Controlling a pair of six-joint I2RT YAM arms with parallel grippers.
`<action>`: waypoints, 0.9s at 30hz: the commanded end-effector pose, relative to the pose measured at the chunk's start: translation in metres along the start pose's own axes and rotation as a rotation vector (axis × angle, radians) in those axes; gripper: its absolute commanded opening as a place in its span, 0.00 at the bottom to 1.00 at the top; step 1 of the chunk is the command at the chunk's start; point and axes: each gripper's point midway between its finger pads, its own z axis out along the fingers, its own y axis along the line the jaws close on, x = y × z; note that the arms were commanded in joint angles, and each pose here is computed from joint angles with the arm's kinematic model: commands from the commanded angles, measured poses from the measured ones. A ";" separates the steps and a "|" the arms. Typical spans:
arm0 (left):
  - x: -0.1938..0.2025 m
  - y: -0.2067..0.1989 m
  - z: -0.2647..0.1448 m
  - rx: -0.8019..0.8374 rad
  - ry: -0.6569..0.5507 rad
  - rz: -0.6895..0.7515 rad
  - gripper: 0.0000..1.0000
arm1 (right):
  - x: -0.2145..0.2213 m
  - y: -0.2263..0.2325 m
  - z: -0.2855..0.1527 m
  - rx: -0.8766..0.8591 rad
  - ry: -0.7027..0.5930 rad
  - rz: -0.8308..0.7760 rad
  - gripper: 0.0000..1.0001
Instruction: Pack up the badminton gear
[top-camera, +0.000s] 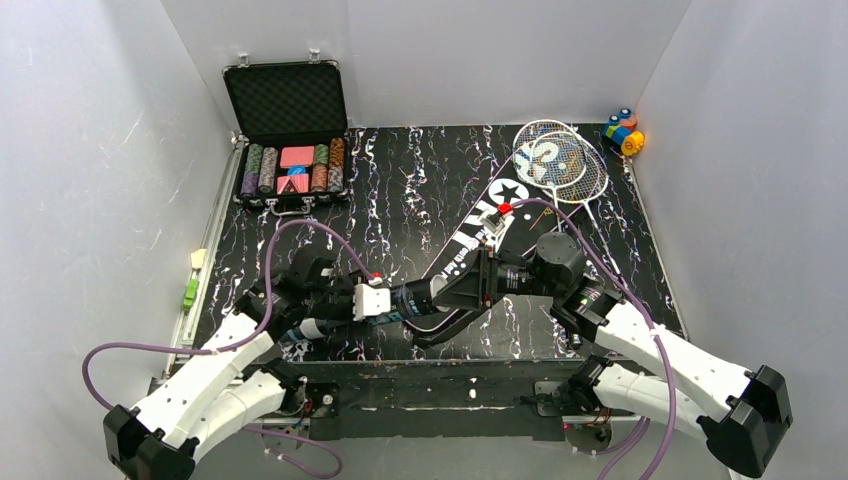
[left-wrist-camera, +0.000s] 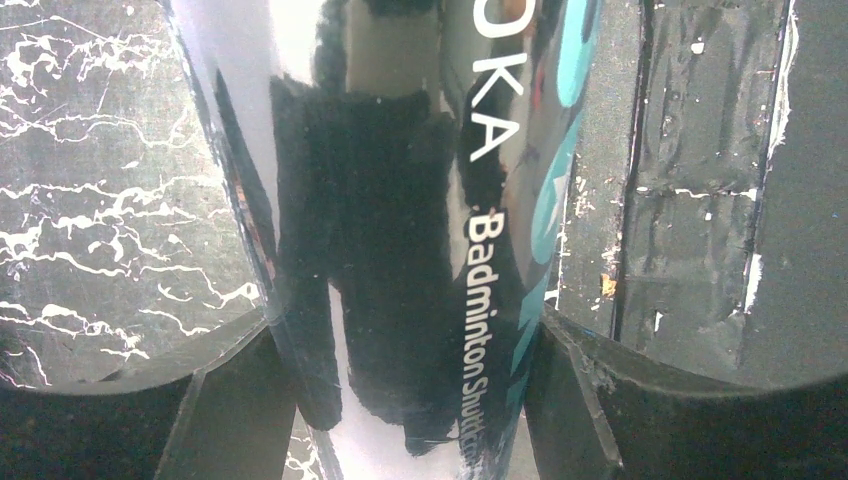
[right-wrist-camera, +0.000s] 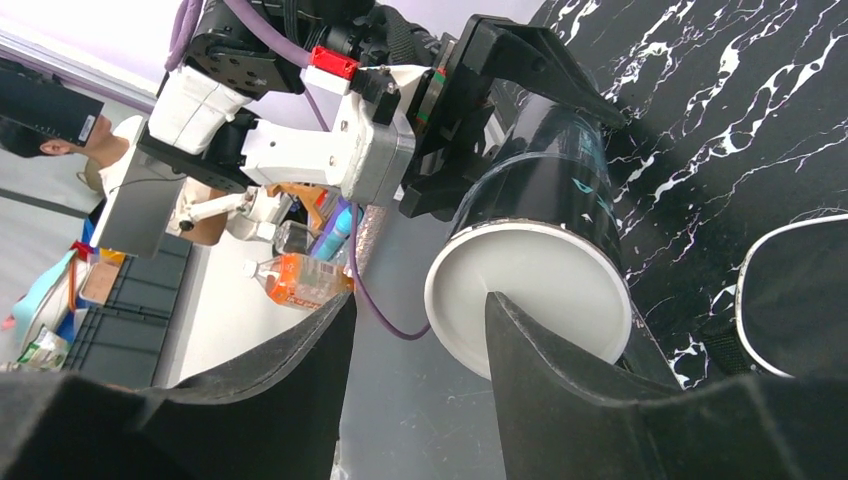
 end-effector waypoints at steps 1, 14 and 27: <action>-0.047 0.013 -0.016 -0.040 -0.154 0.060 0.00 | -0.001 -0.008 0.000 0.032 -0.026 0.001 0.58; -0.059 0.012 -0.022 -0.028 -0.189 0.065 0.00 | 0.003 -0.030 -0.006 0.096 -0.058 0.050 0.54; -0.067 0.012 -0.024 -0.018 -0.209 0.086 0.00 | -0.003 -0.035 -0.005 0.089 -0.064 0.058 0.54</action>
